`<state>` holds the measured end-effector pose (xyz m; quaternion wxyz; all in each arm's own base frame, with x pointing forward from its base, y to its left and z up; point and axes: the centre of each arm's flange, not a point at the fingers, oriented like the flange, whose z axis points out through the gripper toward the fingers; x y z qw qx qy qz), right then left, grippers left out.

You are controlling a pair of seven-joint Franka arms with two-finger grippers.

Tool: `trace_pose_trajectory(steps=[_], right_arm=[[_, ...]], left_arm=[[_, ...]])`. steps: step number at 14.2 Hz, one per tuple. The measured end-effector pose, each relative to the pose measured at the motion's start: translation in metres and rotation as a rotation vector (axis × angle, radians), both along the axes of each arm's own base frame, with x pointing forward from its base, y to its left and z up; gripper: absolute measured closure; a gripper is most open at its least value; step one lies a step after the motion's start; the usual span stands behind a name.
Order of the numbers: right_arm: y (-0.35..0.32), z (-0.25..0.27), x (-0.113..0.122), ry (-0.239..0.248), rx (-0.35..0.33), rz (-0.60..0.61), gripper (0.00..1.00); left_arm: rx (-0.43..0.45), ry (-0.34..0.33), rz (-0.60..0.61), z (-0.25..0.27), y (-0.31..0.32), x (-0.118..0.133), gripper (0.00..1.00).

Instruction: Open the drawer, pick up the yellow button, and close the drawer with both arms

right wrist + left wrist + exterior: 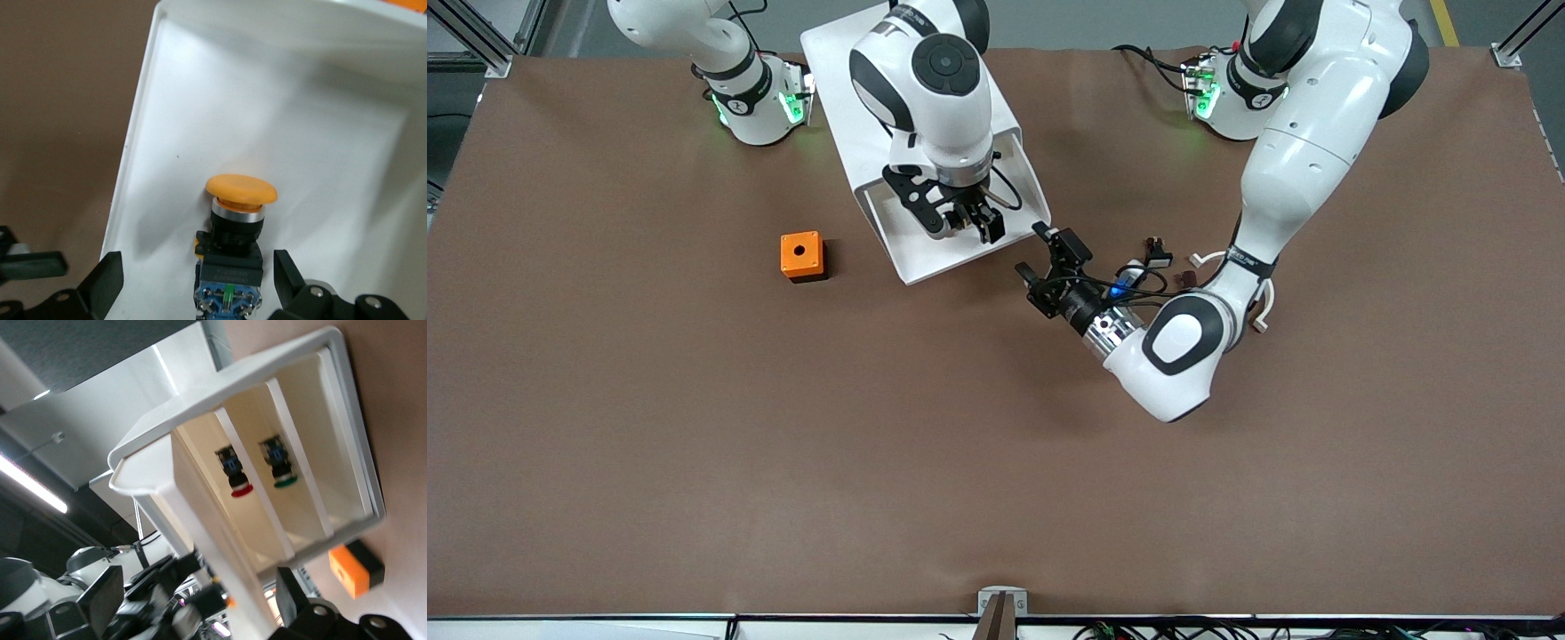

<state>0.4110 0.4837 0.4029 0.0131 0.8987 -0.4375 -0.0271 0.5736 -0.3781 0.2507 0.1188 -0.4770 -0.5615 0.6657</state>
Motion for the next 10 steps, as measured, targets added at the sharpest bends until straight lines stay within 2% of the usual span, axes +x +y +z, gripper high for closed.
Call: trace_pose_trajectory(steps=[5,10], right_arm=[[0.002,-0.005,-0.003,0.009,-0.011,0.005,0.05],[-0.002,-0.007,-0.003,0.026,-0.03,0.013,0.15]], left_arm=[[-0.255,-0.323,-0.016,0.034,0.013,0.03,0.0],[-0.475,-0.725,-0.189,0.078,0.024,0.04,0.0]])
